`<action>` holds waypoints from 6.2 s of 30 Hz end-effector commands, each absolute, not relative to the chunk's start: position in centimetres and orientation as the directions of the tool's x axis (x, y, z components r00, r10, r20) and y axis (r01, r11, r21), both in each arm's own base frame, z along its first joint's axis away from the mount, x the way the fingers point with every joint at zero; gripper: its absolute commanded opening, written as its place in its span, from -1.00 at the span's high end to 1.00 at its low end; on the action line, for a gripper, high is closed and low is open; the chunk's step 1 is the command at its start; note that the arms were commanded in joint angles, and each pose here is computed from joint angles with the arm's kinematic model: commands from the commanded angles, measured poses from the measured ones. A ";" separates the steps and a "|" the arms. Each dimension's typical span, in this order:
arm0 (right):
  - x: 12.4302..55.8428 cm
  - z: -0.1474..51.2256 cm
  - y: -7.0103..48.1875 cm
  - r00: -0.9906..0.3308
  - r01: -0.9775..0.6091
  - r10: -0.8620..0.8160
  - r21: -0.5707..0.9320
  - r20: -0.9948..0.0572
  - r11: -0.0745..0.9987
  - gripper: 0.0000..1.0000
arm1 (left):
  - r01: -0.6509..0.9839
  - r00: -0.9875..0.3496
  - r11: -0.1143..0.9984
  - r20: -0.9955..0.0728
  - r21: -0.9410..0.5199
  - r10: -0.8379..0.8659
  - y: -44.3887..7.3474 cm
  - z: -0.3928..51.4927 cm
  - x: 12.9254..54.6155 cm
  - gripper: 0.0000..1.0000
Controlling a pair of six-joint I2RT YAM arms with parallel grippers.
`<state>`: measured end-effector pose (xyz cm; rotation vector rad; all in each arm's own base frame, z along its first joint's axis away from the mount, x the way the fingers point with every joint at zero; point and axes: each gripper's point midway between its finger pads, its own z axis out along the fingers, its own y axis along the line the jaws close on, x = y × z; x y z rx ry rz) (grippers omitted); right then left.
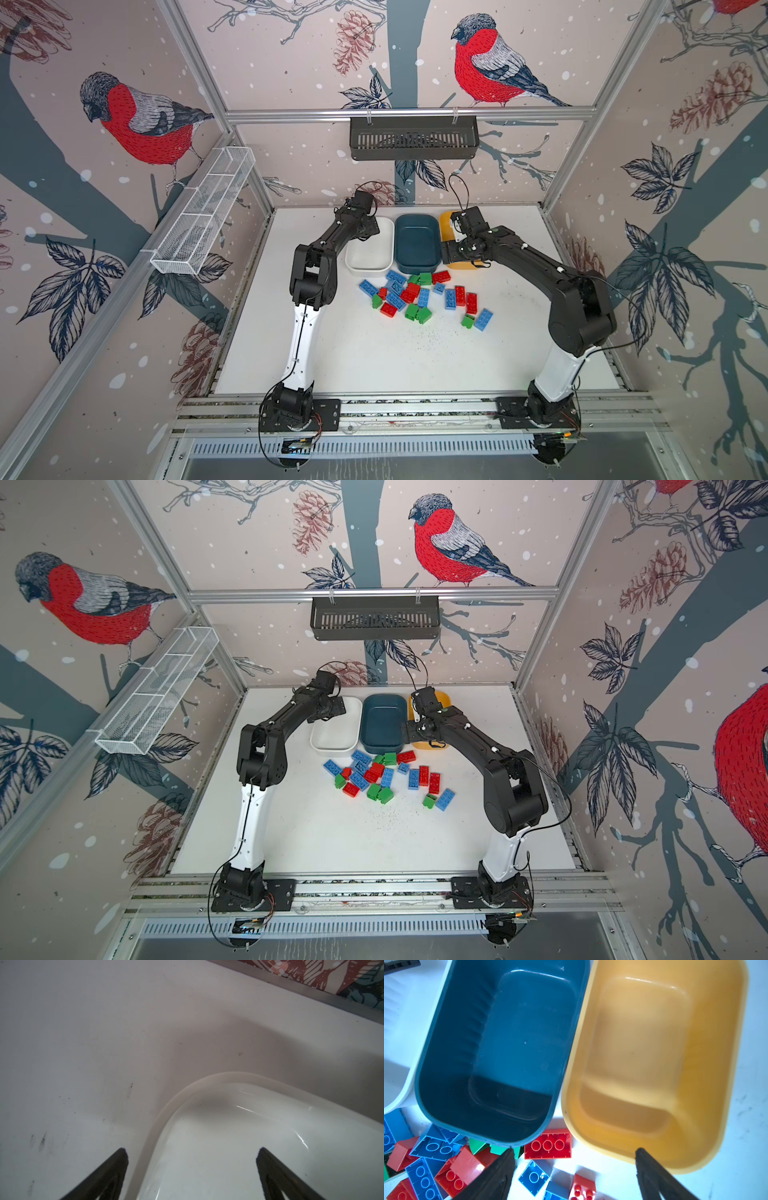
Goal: Sort the legos into containers by color
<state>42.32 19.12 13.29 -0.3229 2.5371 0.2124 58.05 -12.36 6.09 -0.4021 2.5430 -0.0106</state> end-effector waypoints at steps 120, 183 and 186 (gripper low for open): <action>44.6 16.8 12.2 -0.641 -0.040 0.100 0.163 -0.761 0.986 -1.00 | 0.945 -0.113 0.306 -0.760 0.117 0.640 -38.6 11.4 30.0 -0.93; 37.6 15.7 14.1 -0.679 -0.021 0.241 0.346 -0.694 0.938 -1.00 | 0.455 -0.264 0.889 -0.943 0.062 0.201 -31.9 18.7 48.2 0.73; 37.2 14.9 15.2 -0.698 -0.030 0.215 0.328 -0.684 0.944 -0.98 | 0.386 -0.329 0.922 -0.928 0.034 0.172 -31.6 17.8 49.4 0.72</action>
